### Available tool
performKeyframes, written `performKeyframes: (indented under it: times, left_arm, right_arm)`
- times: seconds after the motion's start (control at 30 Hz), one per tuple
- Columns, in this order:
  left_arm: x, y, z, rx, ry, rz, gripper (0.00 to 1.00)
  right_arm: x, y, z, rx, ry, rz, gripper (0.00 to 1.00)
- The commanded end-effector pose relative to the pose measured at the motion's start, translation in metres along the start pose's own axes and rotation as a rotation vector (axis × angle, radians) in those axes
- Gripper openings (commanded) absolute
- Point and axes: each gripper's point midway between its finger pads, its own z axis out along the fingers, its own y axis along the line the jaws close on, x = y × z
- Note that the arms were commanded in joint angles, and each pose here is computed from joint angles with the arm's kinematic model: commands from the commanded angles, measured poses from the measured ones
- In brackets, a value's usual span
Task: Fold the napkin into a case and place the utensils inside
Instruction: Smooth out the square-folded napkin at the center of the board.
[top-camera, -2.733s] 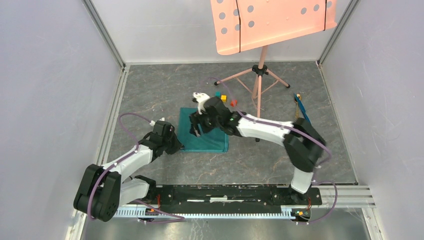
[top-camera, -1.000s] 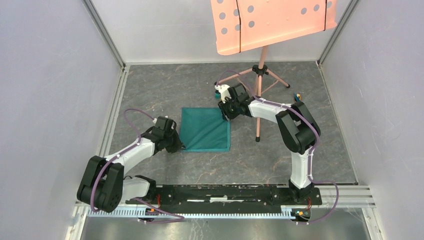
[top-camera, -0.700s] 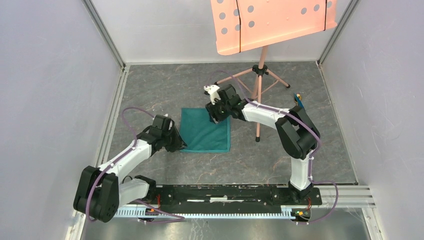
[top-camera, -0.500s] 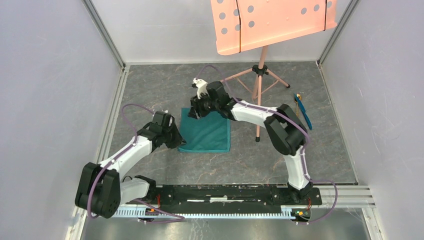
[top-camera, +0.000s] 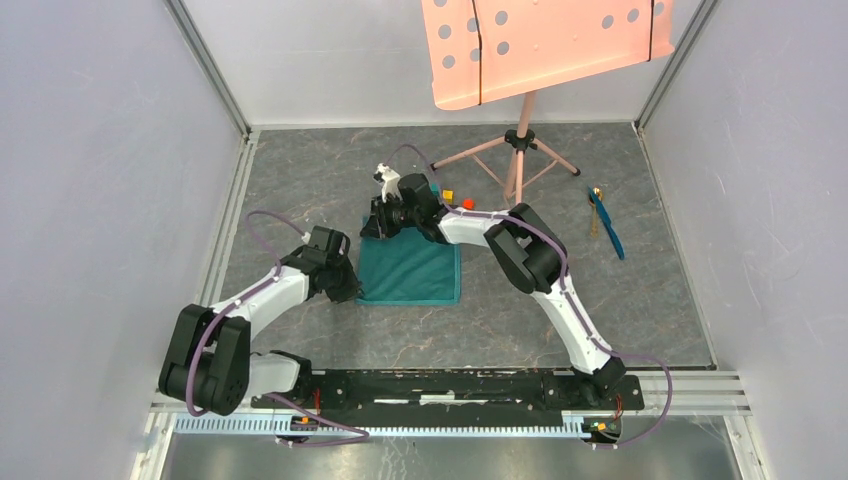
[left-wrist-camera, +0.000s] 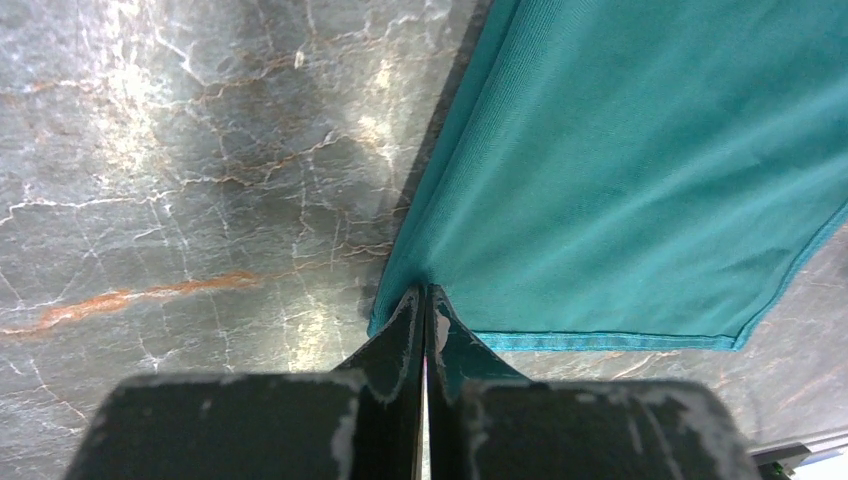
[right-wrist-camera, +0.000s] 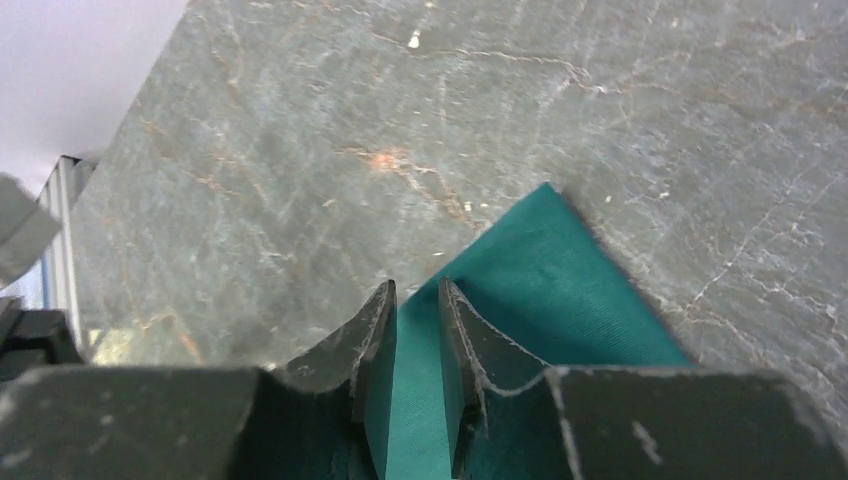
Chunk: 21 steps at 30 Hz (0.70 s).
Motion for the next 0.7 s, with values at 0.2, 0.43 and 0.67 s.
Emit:
performKeyframes:
  times: [0.2, 0.43, 0.67]
  left_arm:
    - [0.020, 0.038, 0.011, -0.145, 0.054, -0.011, 0.02]
    - [0.008, 0.022, -0.006, -0.081, 0.019, 0.044, 0.03]
    - [-0.015, -0.041, -0.051, 0.173, -0.025, 0.088, 0.55]
  right_arm:
    - [-0.015, -0.052, 0.026, 0.053, -0.063, 0.009, 0.40]
    - [-0.076, -0.021, 0.006, 0.053, -0.079, -0.089, 0.56]
    - [-0.058, 0.012, -0.100, 0.227, 0.138, -0.148, 0.63]
